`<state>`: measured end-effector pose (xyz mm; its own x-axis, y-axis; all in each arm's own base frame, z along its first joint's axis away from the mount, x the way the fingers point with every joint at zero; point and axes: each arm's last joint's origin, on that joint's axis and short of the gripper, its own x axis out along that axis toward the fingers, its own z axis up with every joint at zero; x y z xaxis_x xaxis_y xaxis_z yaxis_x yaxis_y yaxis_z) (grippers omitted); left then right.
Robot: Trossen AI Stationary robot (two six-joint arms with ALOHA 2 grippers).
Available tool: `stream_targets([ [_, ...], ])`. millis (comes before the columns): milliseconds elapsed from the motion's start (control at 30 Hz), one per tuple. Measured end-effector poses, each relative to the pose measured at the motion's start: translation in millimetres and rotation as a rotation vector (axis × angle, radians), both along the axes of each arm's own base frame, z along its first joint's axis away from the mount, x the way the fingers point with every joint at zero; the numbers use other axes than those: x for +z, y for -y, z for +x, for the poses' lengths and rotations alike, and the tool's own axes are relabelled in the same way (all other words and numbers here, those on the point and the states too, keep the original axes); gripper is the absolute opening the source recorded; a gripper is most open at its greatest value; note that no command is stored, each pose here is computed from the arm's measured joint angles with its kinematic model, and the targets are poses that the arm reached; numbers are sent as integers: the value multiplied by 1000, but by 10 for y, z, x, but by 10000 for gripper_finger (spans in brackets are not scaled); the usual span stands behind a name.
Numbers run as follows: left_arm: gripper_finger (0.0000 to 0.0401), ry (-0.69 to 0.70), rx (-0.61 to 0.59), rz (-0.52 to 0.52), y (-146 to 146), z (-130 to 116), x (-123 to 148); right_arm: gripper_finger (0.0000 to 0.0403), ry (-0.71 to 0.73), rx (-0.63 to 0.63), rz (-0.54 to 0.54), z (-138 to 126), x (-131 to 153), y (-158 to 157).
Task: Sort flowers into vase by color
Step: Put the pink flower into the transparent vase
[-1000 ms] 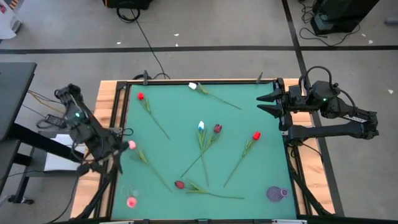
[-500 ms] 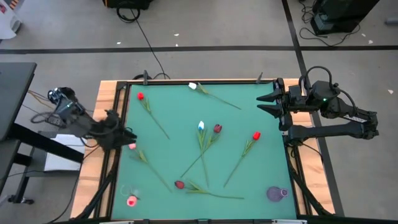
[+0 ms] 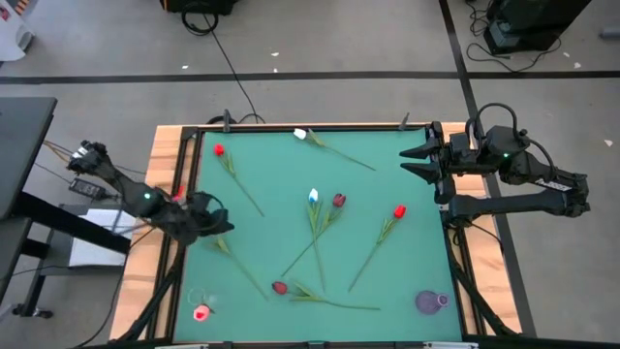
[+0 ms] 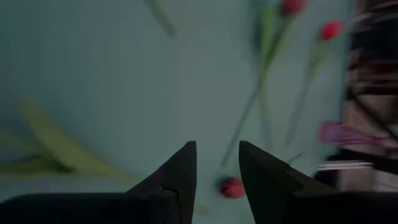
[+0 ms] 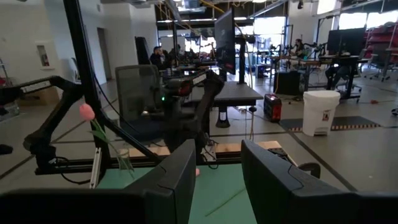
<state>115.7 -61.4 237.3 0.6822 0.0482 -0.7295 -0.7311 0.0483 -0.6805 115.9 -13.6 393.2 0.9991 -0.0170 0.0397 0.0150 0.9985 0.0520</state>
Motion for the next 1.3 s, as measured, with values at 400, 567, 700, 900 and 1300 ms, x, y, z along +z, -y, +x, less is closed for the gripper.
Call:
stream_targets([
  [400,109,-404,104,-379,37,462,-214,137,0,0,0,0,0,0],
  [567,113,-561,179,-462,62,581,-398,137,1,0,0,-1,0,0],
  [700,127,-609,229,-480,37,644,-482,137,0,0,0,0,0,0],
  [900,174,-676,296,-527,-11,710,-577,137,0,0,0,0,0,0],
  [1300,247,-754,369,-552,-68,714,-867,137,1,0,0,0,1,0],
])
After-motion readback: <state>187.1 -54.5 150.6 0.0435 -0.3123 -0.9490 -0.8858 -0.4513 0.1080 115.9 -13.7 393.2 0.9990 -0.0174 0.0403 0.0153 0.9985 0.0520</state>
